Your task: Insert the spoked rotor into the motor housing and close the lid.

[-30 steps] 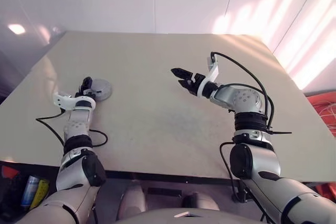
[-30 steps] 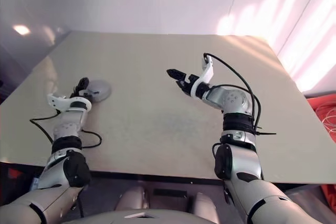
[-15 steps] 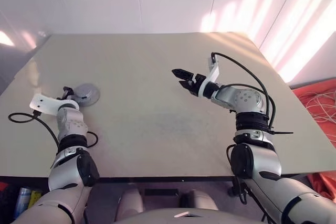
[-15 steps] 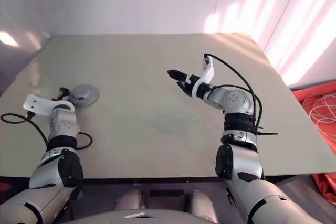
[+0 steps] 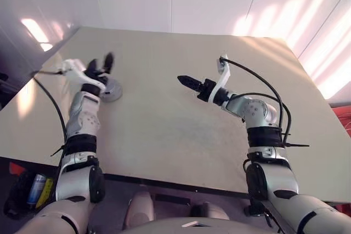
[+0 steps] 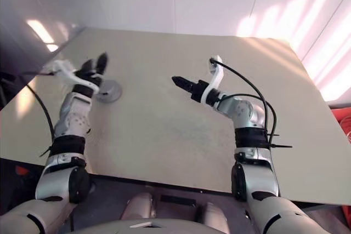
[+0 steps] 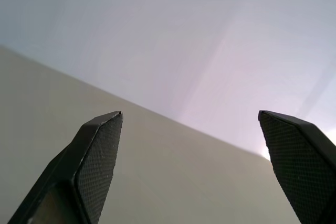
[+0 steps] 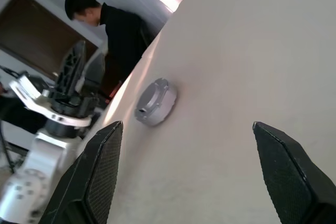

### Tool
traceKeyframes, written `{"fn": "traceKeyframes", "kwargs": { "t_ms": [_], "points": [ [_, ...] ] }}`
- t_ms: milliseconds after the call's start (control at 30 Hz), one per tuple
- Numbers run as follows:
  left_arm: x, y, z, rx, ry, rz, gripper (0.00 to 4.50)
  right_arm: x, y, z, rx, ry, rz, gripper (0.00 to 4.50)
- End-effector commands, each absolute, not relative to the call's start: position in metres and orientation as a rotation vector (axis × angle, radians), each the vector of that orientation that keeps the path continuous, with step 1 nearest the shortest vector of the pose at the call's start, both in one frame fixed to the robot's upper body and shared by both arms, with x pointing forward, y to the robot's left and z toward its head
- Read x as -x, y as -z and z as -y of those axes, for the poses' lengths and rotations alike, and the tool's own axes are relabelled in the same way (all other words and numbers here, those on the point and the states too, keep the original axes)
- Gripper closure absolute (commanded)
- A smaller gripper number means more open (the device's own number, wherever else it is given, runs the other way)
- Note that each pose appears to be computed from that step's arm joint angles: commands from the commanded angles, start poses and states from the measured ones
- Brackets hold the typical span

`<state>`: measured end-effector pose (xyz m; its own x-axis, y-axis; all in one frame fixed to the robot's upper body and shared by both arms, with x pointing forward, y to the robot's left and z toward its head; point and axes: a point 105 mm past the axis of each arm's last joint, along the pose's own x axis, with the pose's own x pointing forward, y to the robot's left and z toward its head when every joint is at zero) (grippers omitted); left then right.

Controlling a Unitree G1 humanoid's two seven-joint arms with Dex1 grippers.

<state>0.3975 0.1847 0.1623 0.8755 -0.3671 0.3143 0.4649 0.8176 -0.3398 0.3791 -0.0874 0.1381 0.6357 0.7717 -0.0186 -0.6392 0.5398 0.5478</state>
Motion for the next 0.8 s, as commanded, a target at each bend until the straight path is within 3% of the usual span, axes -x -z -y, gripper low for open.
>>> {"fn": "traceKeyframes", "kwargs": {
  "t_ms": [33,300,533,800],
  "points": [
    [-0.371,-0.167,-0.135,0.305,0.762,0.171,0.13,-0.37,-0.159,0.101,-0.389,-0.944,-0.15,0.04],
    [-0.346,-0.135,-0.106,0.086,0.967,0.032,0.13,-0.365,-0.131,0.169,0.035,-0.872,-0.176,0.04],
    [-0.34,-0.123,-0.097,0.021,0.998,0.017,0.13,-0.347,-0.123,0.19,0.125,-0.897,-0.203,0.04],
    [-0.338,-0.114,-0.091,0.035,1.013,0.006,0.13,-0.342,-0.137,0.186,0.158,-0.912,-0.072,0.04]
  ]
}}
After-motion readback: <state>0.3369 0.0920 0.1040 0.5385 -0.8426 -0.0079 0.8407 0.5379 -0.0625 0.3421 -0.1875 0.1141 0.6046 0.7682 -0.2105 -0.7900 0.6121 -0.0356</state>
